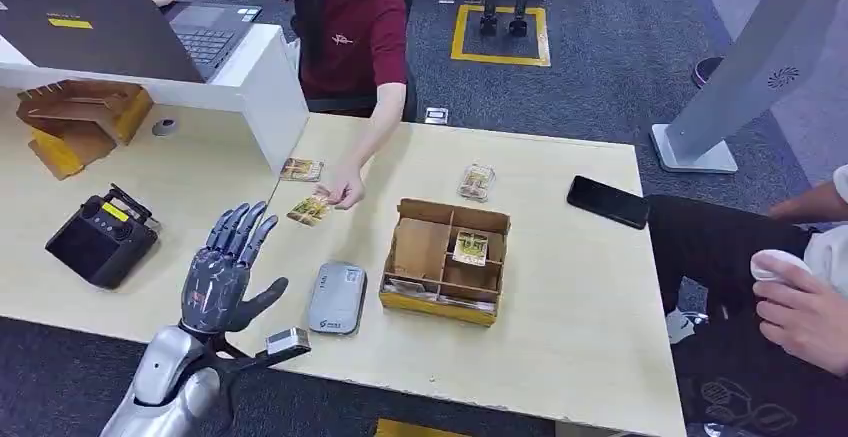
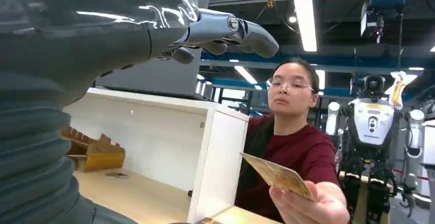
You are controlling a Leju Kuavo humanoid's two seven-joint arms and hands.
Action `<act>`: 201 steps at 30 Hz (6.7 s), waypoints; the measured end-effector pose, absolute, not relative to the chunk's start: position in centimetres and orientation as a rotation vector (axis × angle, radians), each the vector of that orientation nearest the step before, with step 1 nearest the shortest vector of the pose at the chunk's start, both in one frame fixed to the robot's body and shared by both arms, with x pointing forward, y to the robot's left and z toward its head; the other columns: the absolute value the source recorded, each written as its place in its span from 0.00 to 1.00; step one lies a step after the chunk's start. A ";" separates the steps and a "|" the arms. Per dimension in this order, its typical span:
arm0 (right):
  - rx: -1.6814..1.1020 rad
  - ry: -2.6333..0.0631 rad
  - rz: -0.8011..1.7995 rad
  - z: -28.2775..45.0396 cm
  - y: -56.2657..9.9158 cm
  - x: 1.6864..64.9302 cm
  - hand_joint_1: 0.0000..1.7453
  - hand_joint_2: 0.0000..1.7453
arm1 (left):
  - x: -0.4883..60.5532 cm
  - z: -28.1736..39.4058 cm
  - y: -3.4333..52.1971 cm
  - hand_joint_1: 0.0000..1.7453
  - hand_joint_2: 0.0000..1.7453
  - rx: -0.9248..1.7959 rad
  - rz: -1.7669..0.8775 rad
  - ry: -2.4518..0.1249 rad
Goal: Pass the card to the sensor for recognition and then transmit it.
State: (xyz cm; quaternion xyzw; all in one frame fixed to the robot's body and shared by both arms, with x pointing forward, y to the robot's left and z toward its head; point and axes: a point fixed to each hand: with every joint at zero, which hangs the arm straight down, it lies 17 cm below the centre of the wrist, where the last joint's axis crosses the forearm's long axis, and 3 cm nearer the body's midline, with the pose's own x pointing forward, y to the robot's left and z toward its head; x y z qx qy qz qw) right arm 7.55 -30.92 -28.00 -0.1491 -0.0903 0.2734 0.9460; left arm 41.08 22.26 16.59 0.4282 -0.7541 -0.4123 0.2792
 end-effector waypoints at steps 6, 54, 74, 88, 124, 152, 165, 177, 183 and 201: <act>-0.307 -0.186 0.573 -28.0 -30.9 7.7 0.00 1.00 | 41.7 16.5 22.5 0.00 1.00 1.162 -1.092 -2.017; -0.326 -0.178 0.545 -28.0 -30.6 7.3 0.00 0.00 | 44.5 10.4 22.2 1.00 1.00 0.343 -0.626 -1.748; -0.342 -0.158 0.488 -28.0 -30.4 6.7 0.00 0.00 | 42.2 6.9 22.6 1.00 1.00 0.170 -0.682 -1.521; -0.341 -0.146 0.476 -28.0 -29.9 6.5 0.00 0.00 | 41.0 4.5 15.9 1.00 1.00 0.279 -0.773 -1.512; -0.334 -0.182 0.523 -27.9 -29.0 7.1 0.00 0.00 | 42.8 4.4 14.4 1.00 1.00 0.748 -0.886 -1.477; -0.329 -0.194 0.627 -27.8 -28.6 7.8 0.00 0.00 | 50.0 30.1 26.0 1.00 1.00 0.679 -0.094 -2.159; -0.330 -0.229 0.707 -27.6 -28.2 9.5 0.00 0.00 | 54.2 32.9 32.8 1.00 1.00 1.164 -0.164 -2.123; -0.330 -0.222 0.718 -27.6 -28.2 9.4 0.00 0.00 | 54.7 30.8 32.1 0.00 1.00 1.168 -0.199 -2.079; -0.330 -0.223 0.718 -27.6 -28.2 9.4 0.00 0.00 | 54.8 30.1 32.3 0.00 1.00 1.137 -0.169 -2.068; -0.342 -0.179 0.576 -27.8 -29.1 7.5 0.00 0.00 | 40.6 23.1 14.2 0.00 1.00 0.429 -0.959 -2.208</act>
